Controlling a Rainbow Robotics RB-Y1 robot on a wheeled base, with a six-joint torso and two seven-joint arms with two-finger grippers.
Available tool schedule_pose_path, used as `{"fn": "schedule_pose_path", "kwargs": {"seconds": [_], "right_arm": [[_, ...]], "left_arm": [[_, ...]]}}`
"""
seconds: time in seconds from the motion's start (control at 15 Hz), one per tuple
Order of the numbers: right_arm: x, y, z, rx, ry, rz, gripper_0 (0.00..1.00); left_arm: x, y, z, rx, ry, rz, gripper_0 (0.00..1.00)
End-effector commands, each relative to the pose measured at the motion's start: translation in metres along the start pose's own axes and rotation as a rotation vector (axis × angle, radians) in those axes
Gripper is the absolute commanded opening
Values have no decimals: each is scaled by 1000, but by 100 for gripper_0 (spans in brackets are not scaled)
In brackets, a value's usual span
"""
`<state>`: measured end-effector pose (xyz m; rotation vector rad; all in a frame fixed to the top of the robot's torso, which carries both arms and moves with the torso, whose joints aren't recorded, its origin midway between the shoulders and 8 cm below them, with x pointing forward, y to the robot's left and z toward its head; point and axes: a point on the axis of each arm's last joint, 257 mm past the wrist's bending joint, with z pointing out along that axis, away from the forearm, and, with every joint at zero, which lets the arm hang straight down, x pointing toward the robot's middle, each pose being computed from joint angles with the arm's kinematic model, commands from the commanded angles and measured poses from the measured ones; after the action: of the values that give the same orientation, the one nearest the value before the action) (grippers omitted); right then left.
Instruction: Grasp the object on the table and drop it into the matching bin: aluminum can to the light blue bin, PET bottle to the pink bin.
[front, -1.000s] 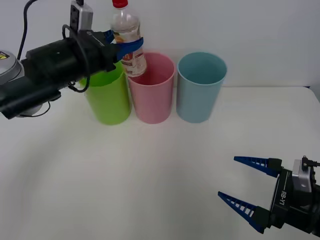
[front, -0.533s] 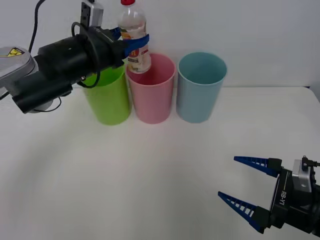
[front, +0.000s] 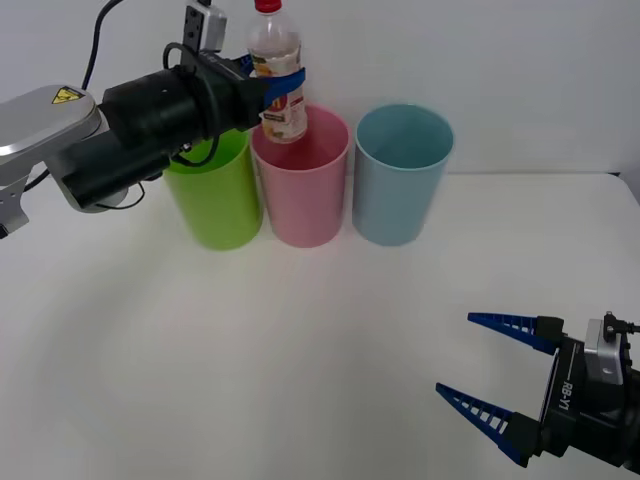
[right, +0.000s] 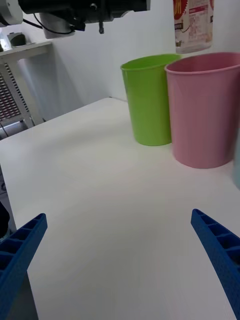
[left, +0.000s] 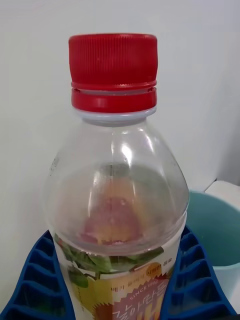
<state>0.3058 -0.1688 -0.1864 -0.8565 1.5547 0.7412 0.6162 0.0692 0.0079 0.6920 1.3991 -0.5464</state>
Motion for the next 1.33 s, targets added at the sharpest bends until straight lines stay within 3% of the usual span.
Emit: {"fn": "schedule_pose_path", "kwargs": {"seconds": [0.07,0.2,0.27,0.33,0.4,0.47,1.33], "right_arm": [[0,0,0,0,0,0,100],[0,0,0,0,0,0,100],[0,0,0,0,0,0,100],[0,0,0,0,0,0,100],[0,0,0,0,0,0,100],[0,0,0,0,0,0,100],[0,0,0,0,0,0,100]], "left_arm": [[0,-1,0,3,-1,-11,7],[-1,-2,0,8,-1,-15,7],[0,-3,0,11,-1,-21,18],[-1,-3,1,11,-2,-21,52],[-2,-7,1,17,-4,-23,79],[-3,-10,1,26,-7,-24,100],[-10,-32,-1,94,-17,-49,100]]}}
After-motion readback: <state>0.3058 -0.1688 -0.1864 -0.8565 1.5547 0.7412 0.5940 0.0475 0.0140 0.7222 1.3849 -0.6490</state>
